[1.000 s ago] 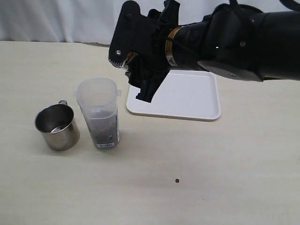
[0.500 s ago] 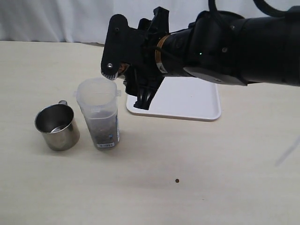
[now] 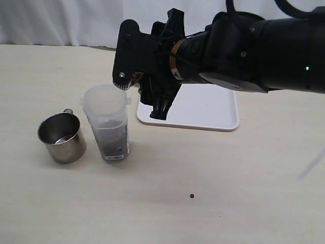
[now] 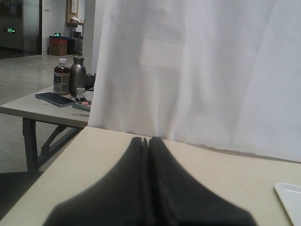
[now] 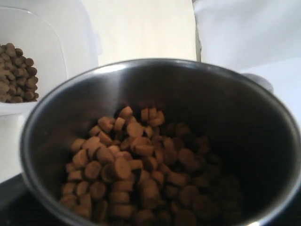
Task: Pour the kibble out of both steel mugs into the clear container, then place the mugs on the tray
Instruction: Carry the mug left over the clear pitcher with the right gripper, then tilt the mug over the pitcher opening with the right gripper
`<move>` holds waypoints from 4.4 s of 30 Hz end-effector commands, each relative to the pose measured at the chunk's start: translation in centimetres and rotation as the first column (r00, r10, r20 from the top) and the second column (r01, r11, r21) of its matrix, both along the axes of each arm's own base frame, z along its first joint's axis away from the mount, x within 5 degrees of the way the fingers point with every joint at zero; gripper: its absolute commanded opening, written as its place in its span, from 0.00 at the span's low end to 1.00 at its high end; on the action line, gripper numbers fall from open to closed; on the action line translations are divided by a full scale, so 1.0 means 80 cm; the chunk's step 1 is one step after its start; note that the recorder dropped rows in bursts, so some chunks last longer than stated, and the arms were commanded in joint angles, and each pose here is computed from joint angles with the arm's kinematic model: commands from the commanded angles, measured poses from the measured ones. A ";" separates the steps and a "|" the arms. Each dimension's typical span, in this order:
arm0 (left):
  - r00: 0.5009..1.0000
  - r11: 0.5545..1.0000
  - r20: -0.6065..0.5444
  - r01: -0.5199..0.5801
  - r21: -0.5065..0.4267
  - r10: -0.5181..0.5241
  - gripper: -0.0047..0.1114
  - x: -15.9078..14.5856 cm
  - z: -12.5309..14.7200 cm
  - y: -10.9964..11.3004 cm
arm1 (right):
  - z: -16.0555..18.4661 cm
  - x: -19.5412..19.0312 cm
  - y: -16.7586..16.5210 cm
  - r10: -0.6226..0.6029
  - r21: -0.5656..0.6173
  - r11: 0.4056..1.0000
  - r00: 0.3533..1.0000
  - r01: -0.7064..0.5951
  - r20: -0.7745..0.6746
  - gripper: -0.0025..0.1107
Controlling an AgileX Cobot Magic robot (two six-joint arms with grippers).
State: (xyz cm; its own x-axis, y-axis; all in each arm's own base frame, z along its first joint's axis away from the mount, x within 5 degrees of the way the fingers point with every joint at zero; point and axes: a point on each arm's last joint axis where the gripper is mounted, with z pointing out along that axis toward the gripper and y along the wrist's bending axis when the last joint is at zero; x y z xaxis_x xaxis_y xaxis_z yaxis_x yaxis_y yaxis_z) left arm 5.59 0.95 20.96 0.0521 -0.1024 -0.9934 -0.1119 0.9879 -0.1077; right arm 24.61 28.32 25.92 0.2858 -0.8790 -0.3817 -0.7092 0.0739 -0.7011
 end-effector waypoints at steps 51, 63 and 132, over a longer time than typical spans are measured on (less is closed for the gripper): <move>1.000 1.000 0.000 0.000 -0.007 0.000 0.04 0.000 -0.001 0.000 | 0.029 -0.010 0.035 0.127 -0.180 0.980 0.969 -0.090 0.210 0.07; 1.000 1.000 0.000 0.000 -0.007 0.000 0.04 0.000 -0.001 0.000 | 0.007 -0.001 0.045 0.196 -0.286 0.951 0.947 -0.120 0.255 0.07; 1.000 1.000 0.001 0.002 -0.007 -0.002 0.04 0.000 -0.001 0.000 | 0.023 -0.003 0.056 0.406 -0.481 0.860 0.798 -0.169 0.445 0.07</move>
State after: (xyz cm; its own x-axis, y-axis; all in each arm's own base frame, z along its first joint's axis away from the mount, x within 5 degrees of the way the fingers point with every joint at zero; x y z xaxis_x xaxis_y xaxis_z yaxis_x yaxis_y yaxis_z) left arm 5.59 0.95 20.96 0.0521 -0.1024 -0.9934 -0.1119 0.9879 -0.1077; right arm 24.35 32.67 26.92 0.5919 -0.7701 0.2379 -0.2157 -0.4358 -0.8738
